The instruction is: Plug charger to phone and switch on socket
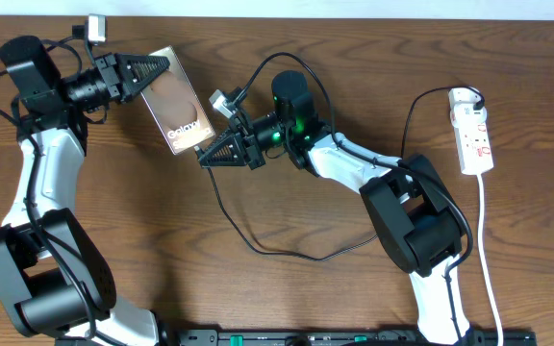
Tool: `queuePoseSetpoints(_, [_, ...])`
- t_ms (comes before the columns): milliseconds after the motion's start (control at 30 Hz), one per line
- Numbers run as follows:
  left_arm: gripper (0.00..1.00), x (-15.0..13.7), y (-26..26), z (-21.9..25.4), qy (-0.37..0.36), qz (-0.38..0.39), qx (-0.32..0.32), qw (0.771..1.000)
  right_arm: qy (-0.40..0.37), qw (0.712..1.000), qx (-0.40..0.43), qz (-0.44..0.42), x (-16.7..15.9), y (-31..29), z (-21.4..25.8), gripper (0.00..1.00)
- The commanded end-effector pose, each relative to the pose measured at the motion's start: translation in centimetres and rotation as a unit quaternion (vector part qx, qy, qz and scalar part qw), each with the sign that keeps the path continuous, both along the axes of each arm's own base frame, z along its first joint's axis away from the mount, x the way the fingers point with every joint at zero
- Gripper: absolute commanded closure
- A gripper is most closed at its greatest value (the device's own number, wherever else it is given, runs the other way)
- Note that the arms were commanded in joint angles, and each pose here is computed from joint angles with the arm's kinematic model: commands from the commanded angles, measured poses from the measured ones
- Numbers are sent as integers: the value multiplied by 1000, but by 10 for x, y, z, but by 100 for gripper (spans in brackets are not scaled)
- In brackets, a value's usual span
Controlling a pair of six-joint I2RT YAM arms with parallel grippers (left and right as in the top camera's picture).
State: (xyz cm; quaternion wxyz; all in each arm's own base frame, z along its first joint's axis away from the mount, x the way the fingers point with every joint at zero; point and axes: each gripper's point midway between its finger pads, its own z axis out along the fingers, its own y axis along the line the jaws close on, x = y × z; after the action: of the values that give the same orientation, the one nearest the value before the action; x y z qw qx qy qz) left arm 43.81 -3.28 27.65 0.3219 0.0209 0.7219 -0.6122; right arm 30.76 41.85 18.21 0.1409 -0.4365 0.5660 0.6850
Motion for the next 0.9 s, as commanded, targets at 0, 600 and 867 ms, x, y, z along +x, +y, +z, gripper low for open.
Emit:
queuePoseSetpoints(0, [93,-6,-3,3,-15,-21,-1,1000,1,1000,0,-10,8,-5,3,99])
queuePoseSetpoints(600, [92,-5,-2,3,-4,-17,-5,1000,7,1000,-4,-21,12,-4,2,99])
queuePoseSetpoints(867, [92,-3,-1,2,3,-10,-6,1000,7,1000,-4,-21,12,-4,2,99])
